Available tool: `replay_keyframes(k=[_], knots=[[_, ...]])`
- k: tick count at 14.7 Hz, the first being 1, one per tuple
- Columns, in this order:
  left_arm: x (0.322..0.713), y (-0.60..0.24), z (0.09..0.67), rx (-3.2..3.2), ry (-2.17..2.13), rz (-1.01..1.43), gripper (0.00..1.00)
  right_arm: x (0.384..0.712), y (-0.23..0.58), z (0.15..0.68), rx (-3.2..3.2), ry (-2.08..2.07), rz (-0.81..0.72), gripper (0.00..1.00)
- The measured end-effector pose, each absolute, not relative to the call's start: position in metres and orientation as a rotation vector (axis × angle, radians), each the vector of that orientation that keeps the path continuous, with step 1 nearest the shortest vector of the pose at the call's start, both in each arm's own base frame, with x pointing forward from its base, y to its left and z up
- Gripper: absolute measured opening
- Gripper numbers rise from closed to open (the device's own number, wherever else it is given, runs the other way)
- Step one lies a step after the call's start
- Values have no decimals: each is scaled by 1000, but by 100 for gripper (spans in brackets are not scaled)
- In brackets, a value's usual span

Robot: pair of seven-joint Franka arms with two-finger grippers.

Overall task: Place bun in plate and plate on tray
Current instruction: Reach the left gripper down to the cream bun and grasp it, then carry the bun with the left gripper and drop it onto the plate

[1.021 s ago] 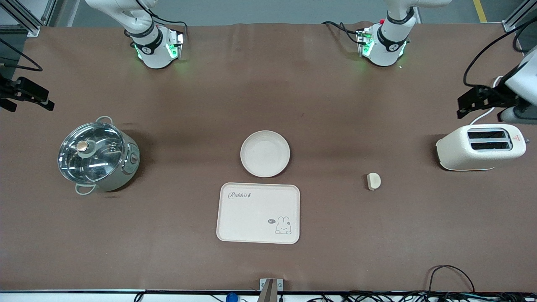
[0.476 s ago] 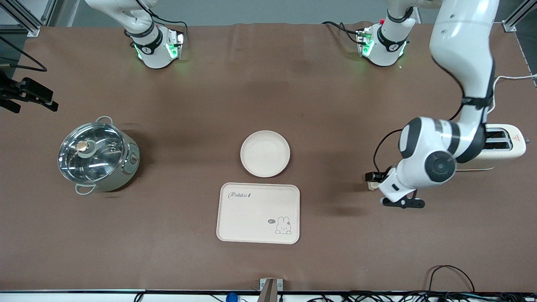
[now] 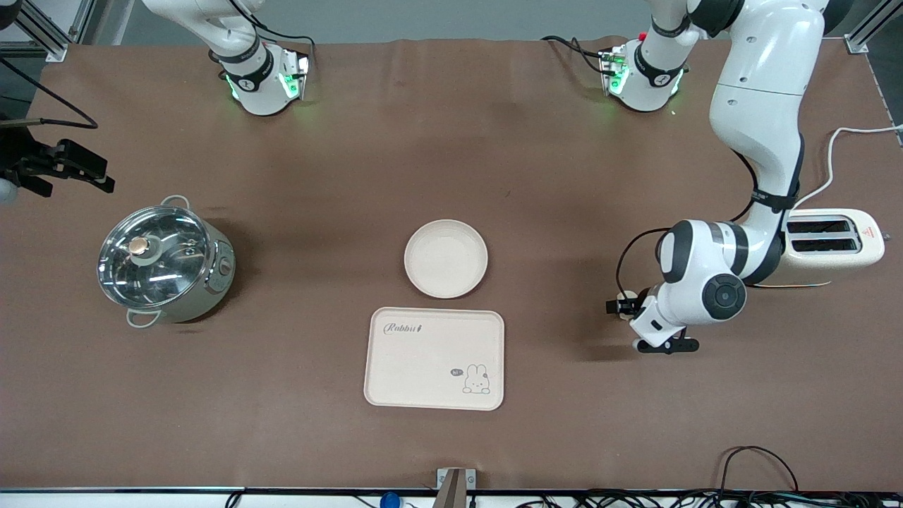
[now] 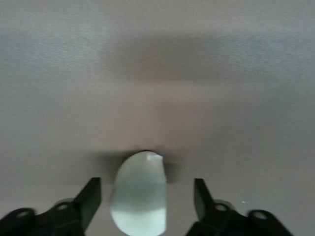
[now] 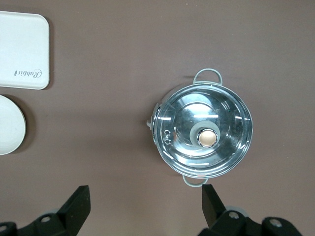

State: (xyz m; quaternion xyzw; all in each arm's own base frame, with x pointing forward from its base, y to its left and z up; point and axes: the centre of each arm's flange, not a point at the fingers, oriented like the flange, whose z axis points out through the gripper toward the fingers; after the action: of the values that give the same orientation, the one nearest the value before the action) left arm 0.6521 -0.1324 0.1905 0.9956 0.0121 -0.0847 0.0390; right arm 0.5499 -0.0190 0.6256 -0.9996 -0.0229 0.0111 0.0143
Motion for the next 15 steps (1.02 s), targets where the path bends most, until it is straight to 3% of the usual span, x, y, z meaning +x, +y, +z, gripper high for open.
replay_keyframes(k=[3, 6, 9, 12, 15], knots=[[651, -140, 192, 3037, 46, -259, 46, 555, -19, 617, -3113, -71, 51, 100], [650, -152, 199, 3026, 32, -248, 25, 556, -18, 615, -3113, -72, 56, 100], [646, -210, 248, 3015, 141, -261, 15, 556, -18, 615, -3113, -73, 56, 100], [619, -324, 308, 3010, 343, -266, 11, 558, -18, 616, -3114, -74, 30, 100], [578, -426, 262, 2926, 468, -193, 11, 562, -17, 612, -3115, -76, 24, 100]])
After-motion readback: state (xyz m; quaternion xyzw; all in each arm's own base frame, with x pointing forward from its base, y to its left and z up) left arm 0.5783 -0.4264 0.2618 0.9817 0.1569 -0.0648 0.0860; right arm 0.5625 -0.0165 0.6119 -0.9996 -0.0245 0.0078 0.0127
